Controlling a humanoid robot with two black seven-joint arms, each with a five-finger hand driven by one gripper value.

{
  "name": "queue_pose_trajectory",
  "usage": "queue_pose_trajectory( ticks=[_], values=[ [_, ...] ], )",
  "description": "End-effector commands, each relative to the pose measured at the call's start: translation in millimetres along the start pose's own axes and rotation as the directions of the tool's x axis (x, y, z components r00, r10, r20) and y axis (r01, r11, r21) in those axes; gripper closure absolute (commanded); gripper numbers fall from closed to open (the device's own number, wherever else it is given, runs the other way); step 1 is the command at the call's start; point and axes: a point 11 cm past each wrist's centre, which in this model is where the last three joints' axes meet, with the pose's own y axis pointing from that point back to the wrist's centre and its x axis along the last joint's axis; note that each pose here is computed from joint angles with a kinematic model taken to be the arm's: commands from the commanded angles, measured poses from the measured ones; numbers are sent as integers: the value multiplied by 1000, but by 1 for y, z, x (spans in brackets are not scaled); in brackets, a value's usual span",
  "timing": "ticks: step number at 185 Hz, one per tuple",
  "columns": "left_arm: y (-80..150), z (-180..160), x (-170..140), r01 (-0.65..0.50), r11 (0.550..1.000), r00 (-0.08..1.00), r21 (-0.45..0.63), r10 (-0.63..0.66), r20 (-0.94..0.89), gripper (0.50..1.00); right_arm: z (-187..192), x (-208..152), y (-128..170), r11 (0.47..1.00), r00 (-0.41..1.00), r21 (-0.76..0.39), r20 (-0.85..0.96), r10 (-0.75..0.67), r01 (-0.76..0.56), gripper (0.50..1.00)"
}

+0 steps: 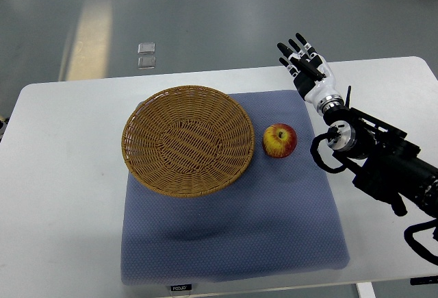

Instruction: Place red apple in basket with right hand

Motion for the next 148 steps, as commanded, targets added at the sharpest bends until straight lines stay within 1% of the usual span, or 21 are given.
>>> queue_pose_trajectory(
  ticks=[1,48,148],
  values=[
    [0,0,0,0,1000,1000,0,0,2,500,0,0,0,1000,1000,0,0,-2,2,576],
    [0,1,-3,9,1000,1000,-4,-9,1,500,0,0,0,1000,1000,1,1,-2,2,576],
    [0,1,0,0,1000,1000,-4,0,2,500,-5,-1,-2,1000,1000,10,1,0,-1,576]
  ],
)
